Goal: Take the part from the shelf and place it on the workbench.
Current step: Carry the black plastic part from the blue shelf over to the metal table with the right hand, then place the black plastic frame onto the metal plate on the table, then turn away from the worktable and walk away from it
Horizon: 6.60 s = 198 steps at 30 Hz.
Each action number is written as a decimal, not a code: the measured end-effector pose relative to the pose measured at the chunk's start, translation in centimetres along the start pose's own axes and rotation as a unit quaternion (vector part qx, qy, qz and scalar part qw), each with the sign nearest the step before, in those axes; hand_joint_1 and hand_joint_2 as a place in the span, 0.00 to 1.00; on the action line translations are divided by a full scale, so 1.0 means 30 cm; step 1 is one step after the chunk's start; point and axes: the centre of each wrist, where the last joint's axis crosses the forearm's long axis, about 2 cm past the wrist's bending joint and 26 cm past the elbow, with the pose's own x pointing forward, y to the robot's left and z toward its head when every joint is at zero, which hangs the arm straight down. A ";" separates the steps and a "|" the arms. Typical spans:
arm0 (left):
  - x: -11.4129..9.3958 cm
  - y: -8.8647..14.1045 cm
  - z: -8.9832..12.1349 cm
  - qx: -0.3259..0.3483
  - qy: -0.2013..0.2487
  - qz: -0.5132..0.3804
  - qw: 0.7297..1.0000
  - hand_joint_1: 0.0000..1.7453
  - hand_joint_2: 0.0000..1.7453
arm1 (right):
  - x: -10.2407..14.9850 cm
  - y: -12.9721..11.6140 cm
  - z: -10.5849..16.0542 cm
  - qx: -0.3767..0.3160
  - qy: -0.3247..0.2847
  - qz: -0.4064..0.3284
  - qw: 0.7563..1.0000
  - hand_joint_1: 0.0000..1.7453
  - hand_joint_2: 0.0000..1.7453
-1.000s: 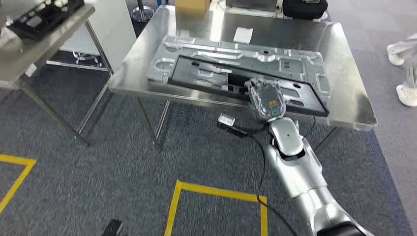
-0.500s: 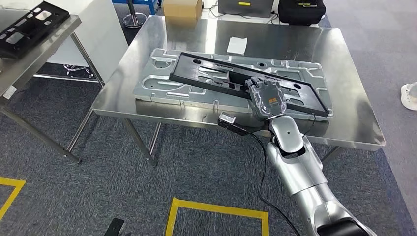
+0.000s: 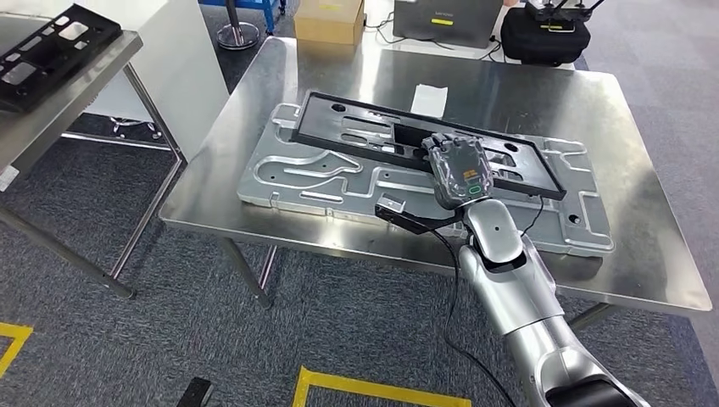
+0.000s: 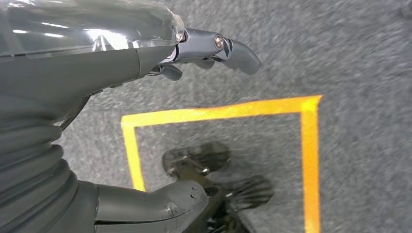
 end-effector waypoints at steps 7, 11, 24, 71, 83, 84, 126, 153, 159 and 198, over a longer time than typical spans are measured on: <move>0.014 0.006 -0.006 0.001 -0.010 0.001 1.000 0.00 1.00 | -0.008 -0.006 -0.010 -0.003 0.004 0.000 1.000 1.00 1.00; 0.017 0.007 -0.007 0.002 -0.016 0.004 1.000 0.00 1.00 | -0.008 0.004 -0.006 0.011 0.008 0.000 1.000 1.00 1.00; 0.024 0.016 -0.010 0.002 -0.032 0.014 0.999 0.00 0.00 | -0.035 0.079 0.038 0.091 0.031 -0.011 0.995 0.00 1.00; -0.077 0.030 0.036 0.043 -0.019 0.094 0.995 0.00 0.00 | 0.194 -0.210 0.158 -0.122 0.033 -0.597 0.792 0.00 0.00; -0.182 0.019 0.092 0.110 0.010 0.178 0.978 0.00 0.00 | 0.181 -0.262 0.629 -0.175 0.014 -0.724 0.667 0.00 0.00; -0.188 0.016 0.096 0.113 0.012 0.182 0.977 0.00 0.00 | 0.163 -0.256 0.678 -0.177 0.033 -0.727 0.663 0.00 0.00; -0.209 -0.008 0.109 0.129 0.021 0.199 0.971 0.00 0.00 | 0.152 0.263 1.688 0.154 0.770 -0.418 0.456 0.00 0.00; -0.205 -0.057 0.107 0.107 0.018 0.198 0.974 0.00 0.00 | 0.254 0.266 1.703 0.259 0.822 -0.405 0.306 0.00 0.00; -0.207 -0.068 0.109 0.109 0.042 0.198 0.973 0.00 0.00 | 0.266 0.268 1.698 0.288 0.812 -0.403 0.309 0.00 0.00; -0.237 0.006 0.126 0.153 0.104 0.244 0.952 0.00 0.00 | 0.413 0.287 1.621 0.402 0.749 -0.411 0.329 0.00 0.00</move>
